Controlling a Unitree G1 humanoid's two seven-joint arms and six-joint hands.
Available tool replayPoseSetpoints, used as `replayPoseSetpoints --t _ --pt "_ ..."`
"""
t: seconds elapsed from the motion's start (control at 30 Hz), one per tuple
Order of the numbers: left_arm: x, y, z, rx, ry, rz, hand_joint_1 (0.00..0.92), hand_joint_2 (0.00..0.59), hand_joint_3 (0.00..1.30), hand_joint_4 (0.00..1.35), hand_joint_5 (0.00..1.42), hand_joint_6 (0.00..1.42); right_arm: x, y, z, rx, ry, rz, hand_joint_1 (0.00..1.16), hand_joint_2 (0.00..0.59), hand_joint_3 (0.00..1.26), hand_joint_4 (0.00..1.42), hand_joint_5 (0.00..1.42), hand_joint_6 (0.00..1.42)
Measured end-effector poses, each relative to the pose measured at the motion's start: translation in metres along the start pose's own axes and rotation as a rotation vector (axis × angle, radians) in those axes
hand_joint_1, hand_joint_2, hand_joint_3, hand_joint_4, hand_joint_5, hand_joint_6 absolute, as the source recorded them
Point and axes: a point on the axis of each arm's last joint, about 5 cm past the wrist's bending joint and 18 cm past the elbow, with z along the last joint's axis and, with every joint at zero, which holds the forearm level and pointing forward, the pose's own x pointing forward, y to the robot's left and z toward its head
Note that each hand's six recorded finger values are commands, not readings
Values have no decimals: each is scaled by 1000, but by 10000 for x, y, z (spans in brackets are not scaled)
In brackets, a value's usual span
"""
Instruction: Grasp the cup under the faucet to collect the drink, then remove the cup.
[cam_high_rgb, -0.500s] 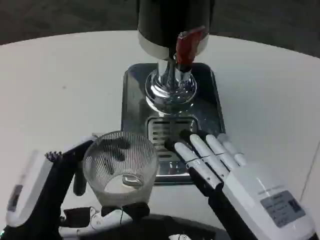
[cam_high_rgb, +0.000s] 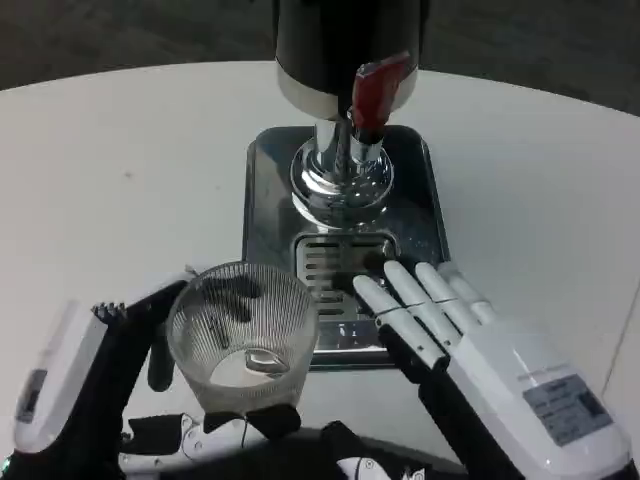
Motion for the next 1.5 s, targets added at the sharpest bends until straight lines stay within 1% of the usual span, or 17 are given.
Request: replayPoseSetpoints --t 0.07,0.23,0.33,0.47,0.53,0.57,0.6,0.63,0.67,0.73,0.77,0.8,0.9,1.03,1.2,1.37,1.5 --pt "0 -1 0 0 0 0 583 245 891 1022 1171 1269 1 0 0 1 2 -1 363 368 75 0 0 0" --pt "49 -31 -22 39 -20 -16 583 245 891 1022 1171 1269 -14 1 5 11 26 1 363 368 75 0 0 0" --pt "112 -71 -78 32 -17 5 581 244 891 1022 1171 1269 -37 -8 17 15 45 -1 363 368 75 0 0 0" --pt "241 -119 -172 47 -18 10 577 242 891 1022 1171 1269 -69 -38 32 10 63 -11 363 368 75 0 0 0" --pt "329 -139 -215 59 -23 18 576 242 891 1022 1171 1269 -80 -40 32 9 75 -12 363 368 75 0 0 0" --pt "464 -173 -272 67 -29 33 576 242 891 1022 1171 1269 -101 -37 32 11 89 -6 363 368 75 0 0 0" --pt "504 -200 -283 73 -40 31 575 242 891 1022 1171 1269 -110 -37 29 10 96 -5 363 368 75 0 0 0" --pt "525 -215 -302 75 -38 30 575 242 891 1022 1171 1269 -115 -37 29 10 100 -4 363 368 75 0 0 0" --pt "614 -259 -355 84 -34 30 574 242 891 1022 1171 1269 -129 -43 26 7 109 -4 363 368 75 0 0 0" --pt "737 -295 -435 102 -10 42 574 242 891 1022 1171 1269 -150 -65 35 4 115 -11 364 369 76 0 0 0" --pt "762 -302 -452 108 -6 44 573 242 891 1022 1171 1269 -154 -69 36 3 117 -13 365 371 77 0 0 0" --pt "842 -337 -475 118 -13 44 573 242 893 1022 1171 1269 -167 -73 32 2 127 -14 365 372 79 0 0 0" --pt "973 -409 -507 131 -23 32 573 242 899 1022 1171 1269 -180 -79 26 2 140 -16 367 374 81 0 0 0" --pt "1076 -503 -546 148 -25 10 572 242 903 1022 1171 1269 -197 -88 11 -3 158 -21 370 376 82 0 0 0" --pt "1173 -588 -604 169 0 -13 572 241 906 1022 1181 1269 -218 -97 -2 1 172 -23 371 376 83 0 0 0" --pt "1267 -640 -626 193 18 -37 578 237 907 1022 1184 1283 -228 -107 -16 8 175 -30 372 376 83 0 0 0" --pt "1328 -696 -607 188 20 -30 578 240 907 1022 1184 1285 -238 -116 -27 1 170 -33 373 377 78 0 0 0"
